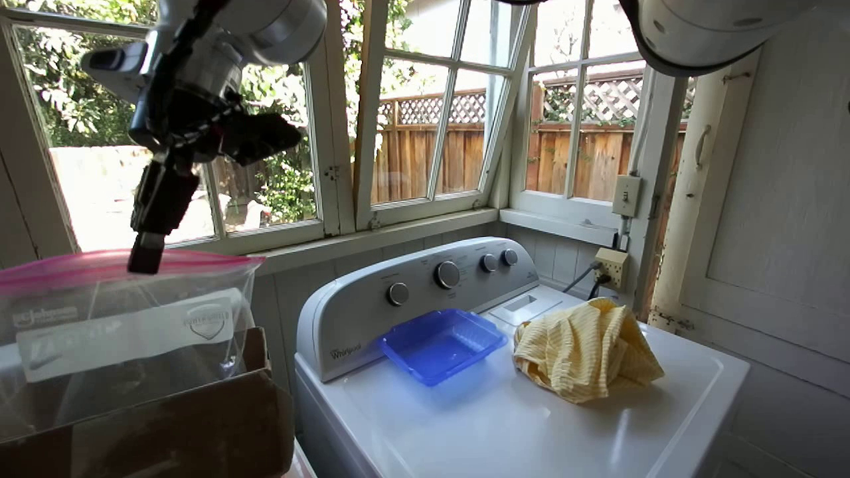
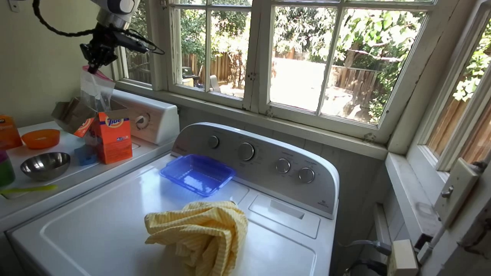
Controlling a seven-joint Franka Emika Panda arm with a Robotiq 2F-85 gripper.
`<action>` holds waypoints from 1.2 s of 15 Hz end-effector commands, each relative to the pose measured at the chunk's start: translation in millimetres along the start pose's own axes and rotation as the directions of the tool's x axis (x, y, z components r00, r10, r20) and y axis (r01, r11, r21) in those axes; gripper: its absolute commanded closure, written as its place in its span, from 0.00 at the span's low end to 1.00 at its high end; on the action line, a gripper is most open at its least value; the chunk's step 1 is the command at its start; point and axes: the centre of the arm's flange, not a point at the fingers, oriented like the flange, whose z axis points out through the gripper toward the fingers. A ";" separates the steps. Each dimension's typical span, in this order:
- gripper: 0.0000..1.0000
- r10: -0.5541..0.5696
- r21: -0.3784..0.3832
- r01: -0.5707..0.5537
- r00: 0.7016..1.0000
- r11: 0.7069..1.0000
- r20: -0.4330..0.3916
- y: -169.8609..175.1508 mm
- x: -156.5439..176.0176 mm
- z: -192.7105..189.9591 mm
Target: Remove the plastic from the box
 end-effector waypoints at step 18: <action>0.99 0.332 -0.547 -0.234 0.939 0.804 0.086 -75.7 70.1 -217.8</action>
